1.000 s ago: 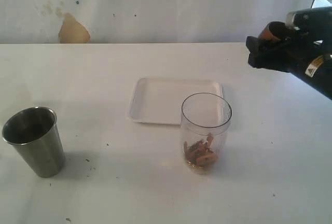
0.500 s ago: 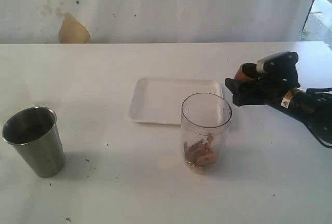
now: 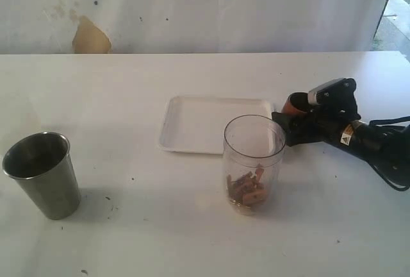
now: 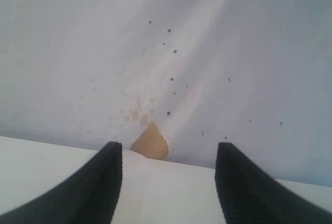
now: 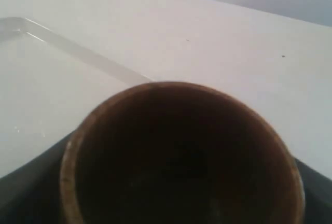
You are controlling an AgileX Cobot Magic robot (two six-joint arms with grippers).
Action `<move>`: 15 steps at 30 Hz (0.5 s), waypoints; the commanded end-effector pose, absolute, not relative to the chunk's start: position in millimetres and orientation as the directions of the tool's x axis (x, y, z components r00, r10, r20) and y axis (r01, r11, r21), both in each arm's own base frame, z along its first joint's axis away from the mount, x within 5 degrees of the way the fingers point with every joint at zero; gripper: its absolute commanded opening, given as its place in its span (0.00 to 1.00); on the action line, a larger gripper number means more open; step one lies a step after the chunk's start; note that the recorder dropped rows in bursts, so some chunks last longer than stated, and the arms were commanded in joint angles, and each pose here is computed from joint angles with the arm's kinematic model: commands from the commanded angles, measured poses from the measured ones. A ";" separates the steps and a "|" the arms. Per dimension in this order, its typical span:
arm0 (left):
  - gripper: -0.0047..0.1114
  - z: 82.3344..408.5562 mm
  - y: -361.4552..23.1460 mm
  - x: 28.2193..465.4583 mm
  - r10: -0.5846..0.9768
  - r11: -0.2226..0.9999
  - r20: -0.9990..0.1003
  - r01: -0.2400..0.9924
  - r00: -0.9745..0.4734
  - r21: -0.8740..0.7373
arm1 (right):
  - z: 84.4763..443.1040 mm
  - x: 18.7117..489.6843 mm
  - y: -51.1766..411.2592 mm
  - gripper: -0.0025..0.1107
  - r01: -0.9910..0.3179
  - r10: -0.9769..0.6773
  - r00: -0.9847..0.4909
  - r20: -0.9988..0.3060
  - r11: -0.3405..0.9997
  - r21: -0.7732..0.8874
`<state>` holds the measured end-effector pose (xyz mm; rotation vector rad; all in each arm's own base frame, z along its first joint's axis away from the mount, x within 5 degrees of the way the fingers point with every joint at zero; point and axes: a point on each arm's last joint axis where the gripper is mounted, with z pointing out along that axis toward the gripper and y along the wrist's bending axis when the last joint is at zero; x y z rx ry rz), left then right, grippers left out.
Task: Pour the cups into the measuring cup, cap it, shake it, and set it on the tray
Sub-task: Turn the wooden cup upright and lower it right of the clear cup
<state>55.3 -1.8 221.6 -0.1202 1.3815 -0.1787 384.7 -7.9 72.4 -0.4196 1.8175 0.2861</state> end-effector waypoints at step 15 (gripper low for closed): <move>0.49 223.1 -2.1 54.7 -0.192 0.981 -0.963 0.060 0.187 -0.184 | 99.5 390.1 -13.2 0.93 -0.383 -0.153 -0.186 -0.971 0.921 -0.072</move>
